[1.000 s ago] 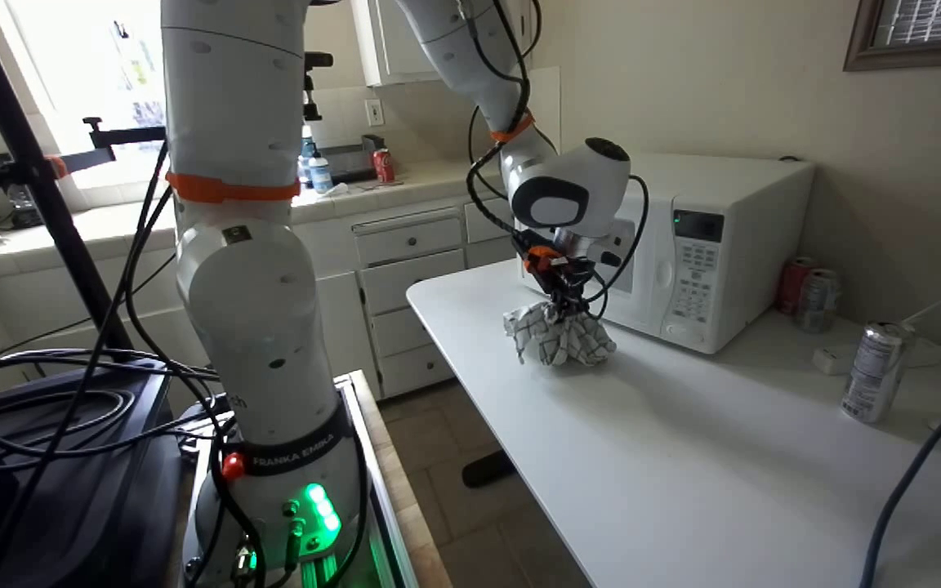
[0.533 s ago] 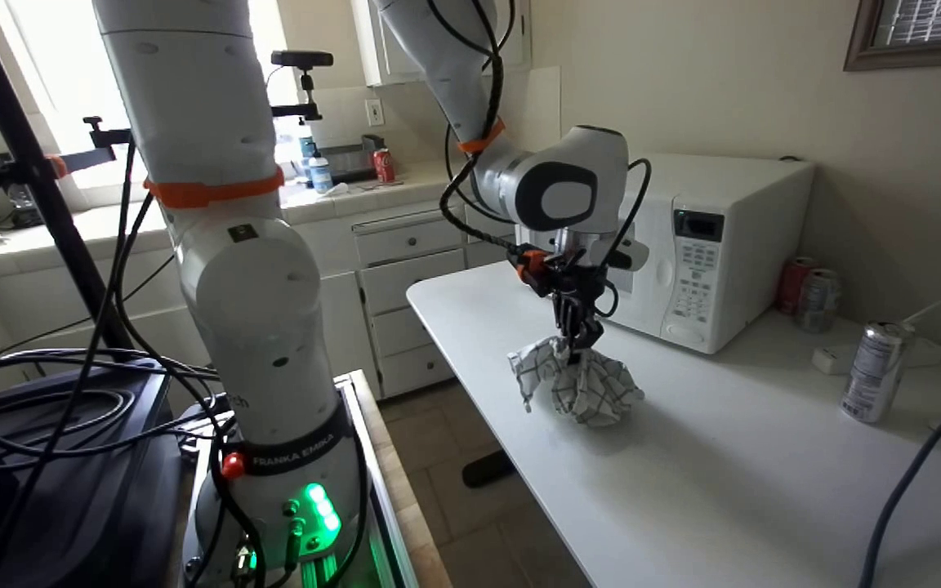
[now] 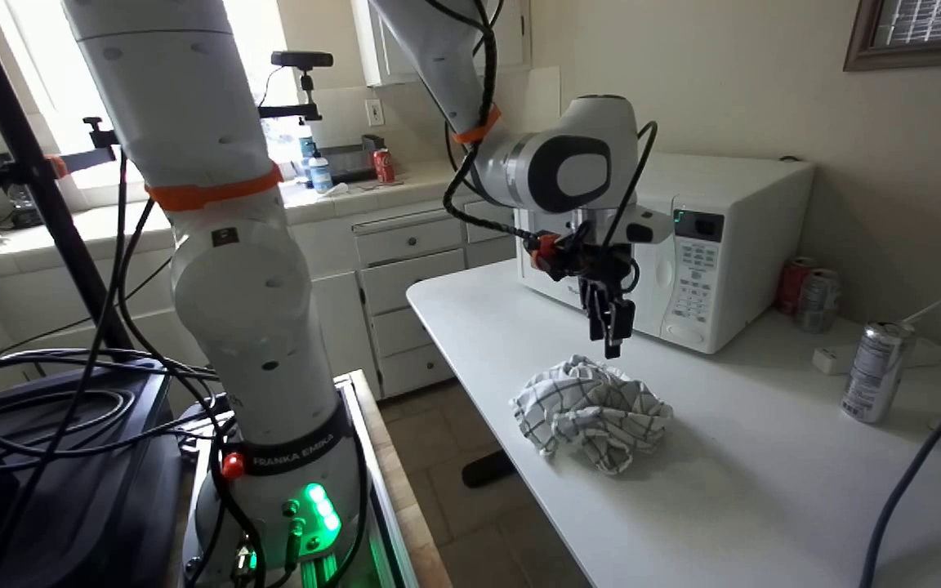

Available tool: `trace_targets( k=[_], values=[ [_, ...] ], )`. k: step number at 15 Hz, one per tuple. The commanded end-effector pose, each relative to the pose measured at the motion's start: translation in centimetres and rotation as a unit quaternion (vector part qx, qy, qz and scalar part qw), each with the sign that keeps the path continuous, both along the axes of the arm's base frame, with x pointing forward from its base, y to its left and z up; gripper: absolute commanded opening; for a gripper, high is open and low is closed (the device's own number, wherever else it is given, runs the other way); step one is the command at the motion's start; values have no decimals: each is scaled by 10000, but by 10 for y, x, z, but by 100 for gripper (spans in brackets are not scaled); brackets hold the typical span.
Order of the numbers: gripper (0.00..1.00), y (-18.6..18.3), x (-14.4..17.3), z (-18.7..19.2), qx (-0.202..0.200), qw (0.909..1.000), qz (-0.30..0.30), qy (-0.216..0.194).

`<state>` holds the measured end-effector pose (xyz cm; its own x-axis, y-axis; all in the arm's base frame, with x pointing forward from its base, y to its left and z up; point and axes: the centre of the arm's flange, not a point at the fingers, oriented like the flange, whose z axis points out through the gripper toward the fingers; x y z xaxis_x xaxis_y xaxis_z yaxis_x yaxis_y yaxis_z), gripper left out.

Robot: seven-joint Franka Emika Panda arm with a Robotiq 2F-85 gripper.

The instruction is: Wipe the microwave with the towel

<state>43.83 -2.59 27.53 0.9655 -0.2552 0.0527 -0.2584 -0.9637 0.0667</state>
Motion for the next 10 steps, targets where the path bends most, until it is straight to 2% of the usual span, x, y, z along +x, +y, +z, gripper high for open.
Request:
trace_targets(
  k=[1,2,4,5,6,7,10],
  values=[
    [91,2,-22,43,134,9997,90,-205],
    [97,4,-25,54,145,9995,157,-250],
    [100,9,-31,73,128,9989,349,-270],
    [100,13,-32,83,122,9977,529,-411],
    [100,17,-30,94,353,9926,816,-830],
    [100,13,-12,72,116,9975,492,-492],
    [100,17,-18,95,221,9940,731,-777]
  ],
)
